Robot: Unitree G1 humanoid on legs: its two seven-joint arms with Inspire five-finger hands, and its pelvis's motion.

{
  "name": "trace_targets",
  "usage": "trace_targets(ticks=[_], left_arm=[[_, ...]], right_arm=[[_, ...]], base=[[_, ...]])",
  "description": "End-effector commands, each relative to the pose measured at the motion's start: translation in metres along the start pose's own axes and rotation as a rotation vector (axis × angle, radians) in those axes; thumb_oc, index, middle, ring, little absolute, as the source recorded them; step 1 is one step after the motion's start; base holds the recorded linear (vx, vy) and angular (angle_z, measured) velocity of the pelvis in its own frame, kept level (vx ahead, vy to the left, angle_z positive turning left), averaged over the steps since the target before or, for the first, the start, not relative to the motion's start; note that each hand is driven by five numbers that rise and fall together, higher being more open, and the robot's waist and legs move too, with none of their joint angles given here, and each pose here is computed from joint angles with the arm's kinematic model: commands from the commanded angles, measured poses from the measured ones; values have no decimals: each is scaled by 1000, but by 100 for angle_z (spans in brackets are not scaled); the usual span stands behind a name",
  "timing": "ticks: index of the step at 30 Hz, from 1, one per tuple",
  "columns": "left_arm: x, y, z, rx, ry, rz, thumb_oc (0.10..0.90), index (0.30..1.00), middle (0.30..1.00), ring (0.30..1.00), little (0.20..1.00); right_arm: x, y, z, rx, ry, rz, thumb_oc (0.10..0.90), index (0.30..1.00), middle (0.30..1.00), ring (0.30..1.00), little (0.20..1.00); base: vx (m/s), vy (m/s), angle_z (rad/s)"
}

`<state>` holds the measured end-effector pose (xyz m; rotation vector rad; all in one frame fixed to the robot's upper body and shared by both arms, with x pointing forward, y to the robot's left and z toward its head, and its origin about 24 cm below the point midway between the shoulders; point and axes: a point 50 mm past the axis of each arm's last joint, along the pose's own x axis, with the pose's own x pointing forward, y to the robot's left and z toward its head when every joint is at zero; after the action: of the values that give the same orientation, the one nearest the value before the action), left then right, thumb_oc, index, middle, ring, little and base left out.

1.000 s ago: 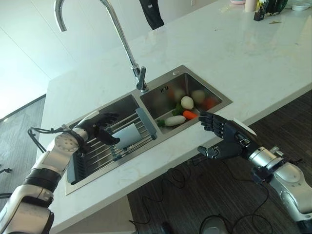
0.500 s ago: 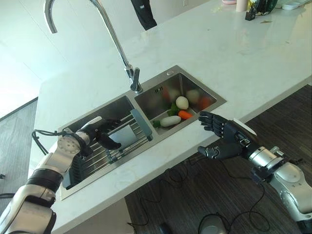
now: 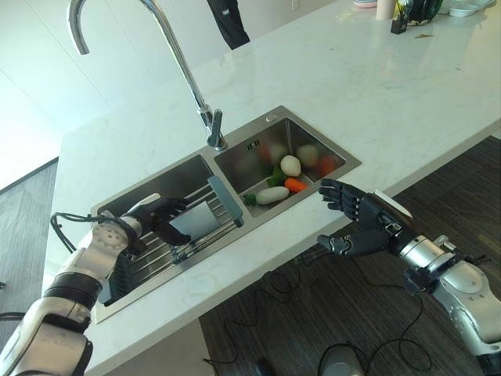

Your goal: Place the dishes in the dishwasher.

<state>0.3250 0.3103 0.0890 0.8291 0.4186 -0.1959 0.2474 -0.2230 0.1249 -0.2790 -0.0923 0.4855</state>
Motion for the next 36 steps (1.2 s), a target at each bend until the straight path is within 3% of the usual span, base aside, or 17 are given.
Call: trace_targets(ticks=[1,36], left_arm=[[-6,51,38,28,-101,168,800,900,900,900,900],[-9,64,34,82,-77,318,800,900,900,900,900]], right_arm=[[18,-7,60,-74,-318,7,800,900,900,900,900],[23,-2,57,-34,-339,-16,800,900,900,900,900]], base=[[0,0,0],[-1,-10,0]])
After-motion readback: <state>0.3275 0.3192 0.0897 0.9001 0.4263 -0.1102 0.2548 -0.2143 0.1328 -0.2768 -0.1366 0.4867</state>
